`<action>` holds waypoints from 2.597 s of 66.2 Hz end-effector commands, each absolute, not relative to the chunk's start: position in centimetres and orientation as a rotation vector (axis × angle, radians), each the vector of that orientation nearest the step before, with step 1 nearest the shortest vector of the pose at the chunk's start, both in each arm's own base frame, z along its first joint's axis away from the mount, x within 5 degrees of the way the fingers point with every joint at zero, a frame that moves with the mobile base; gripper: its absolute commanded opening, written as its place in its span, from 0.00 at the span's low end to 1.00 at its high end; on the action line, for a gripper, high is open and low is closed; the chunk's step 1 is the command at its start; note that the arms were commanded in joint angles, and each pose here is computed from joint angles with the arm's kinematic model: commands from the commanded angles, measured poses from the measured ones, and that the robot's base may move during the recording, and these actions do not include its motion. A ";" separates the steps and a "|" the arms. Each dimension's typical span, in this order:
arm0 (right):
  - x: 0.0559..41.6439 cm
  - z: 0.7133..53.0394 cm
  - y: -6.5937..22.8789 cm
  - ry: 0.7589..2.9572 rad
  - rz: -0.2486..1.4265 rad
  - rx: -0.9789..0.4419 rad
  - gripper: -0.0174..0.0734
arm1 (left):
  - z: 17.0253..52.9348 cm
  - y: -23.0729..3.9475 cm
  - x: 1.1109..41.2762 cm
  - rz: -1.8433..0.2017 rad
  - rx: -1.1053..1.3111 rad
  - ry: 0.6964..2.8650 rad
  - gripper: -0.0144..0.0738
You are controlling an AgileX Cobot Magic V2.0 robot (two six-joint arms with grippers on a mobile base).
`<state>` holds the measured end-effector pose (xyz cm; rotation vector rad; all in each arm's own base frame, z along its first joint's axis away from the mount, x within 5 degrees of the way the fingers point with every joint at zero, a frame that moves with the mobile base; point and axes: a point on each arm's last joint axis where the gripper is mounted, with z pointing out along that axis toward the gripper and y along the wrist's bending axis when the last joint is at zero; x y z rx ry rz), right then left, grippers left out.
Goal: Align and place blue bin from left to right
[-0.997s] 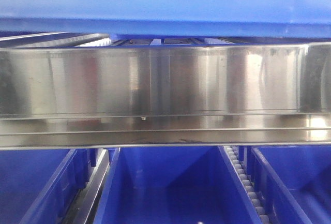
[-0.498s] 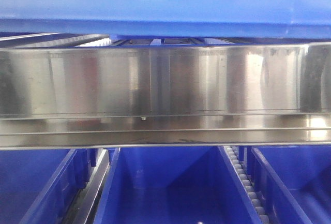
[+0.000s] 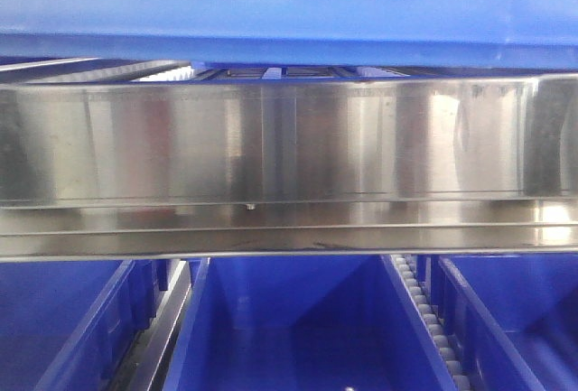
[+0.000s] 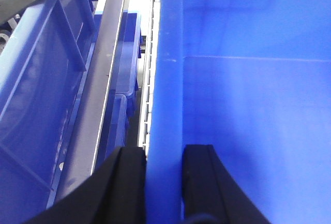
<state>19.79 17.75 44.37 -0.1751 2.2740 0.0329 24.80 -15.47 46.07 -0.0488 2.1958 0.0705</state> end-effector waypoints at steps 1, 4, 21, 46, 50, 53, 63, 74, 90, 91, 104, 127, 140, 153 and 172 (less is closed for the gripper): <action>19.6 45.4 19.0 2.175 0.183 -0.232 0.11 | 47.0 -17.1 24.5 -0.092 0.022 2.121 0.04; 19.6 45.4 18.9 2.180 0.177 -0.231 0.11 | 47.0 -17.1 24.5 -0.092 0.022 2.121 0.04; 19.6 45.4 19.0 2.174 0.184 -0.233 0.11 | 47.0 -17.1 24.5 -0.092 0.022 2.121 0.04; 19.6 45.5 19.0 2.168 0.190 -0.235 0.11 | 47.0 -17.1 24.5 -0.092 0.022 2.121 0.04; 19.6 45.5 19.0 2.168 0.190 -0.235 0.11 | 47.0 -17.1 24.5 -0.092 0.022 2.121 0.04; 19.6 45.5 19.0 2.168 0.190 -0.235 0.11 | 47.0 -17.1 24.5 -0.092 0.022 2.121 0.04; 19.6 45.5 19.0 2.168 0.190 -0.235 0.11 | 47.0 -17.1 24.5 -0.092 0.022 2.121 0.04; 19.6 45.5 19.0 2.167 0.191 -0.236 0.11 | 47.0 -17.1 24.5 -0.092 0.022 2.121 0.04; 19.6 45.5 19.0 2.167 0.191 -0.236 0.11 | 47.0 -17.1 24.6 -0.091 0.023 2.123 0.04; 19.6 45.5 19.0 2.167 0.191 -0.236 0.11 | 47.0 -17.1 24.6 -0.091 0.023 2.123 0.04; 19.6 45.5 19.0 2.167 0.191 -0.236 0.11 | 47.0 -17.1 24.6 -0.091 0.023 2.123 0.04; 19.6 45.5 19.0 2.167 0.191 -0.236 0.11 | 47.0 -17.1 24.6 -0.087 0.023 2.120 0.04; 19.6 45.5 19.0 2.167 0.191 -0.236 0.11 | 47.1 -17.0 24.6 -0.073 0.024 2.111 0.04; 19.6 45.5 19.0 2.167 0.191 -0.236 0.11 | 47.1 -17.0 24.6 -0.073 0.024 2.111 0.04; 19.6 45.5 19.0 2.167 0.191 -0.236 0.11 | 47.1 -17.0 24.6 -0.073 0.024 2.111 0.04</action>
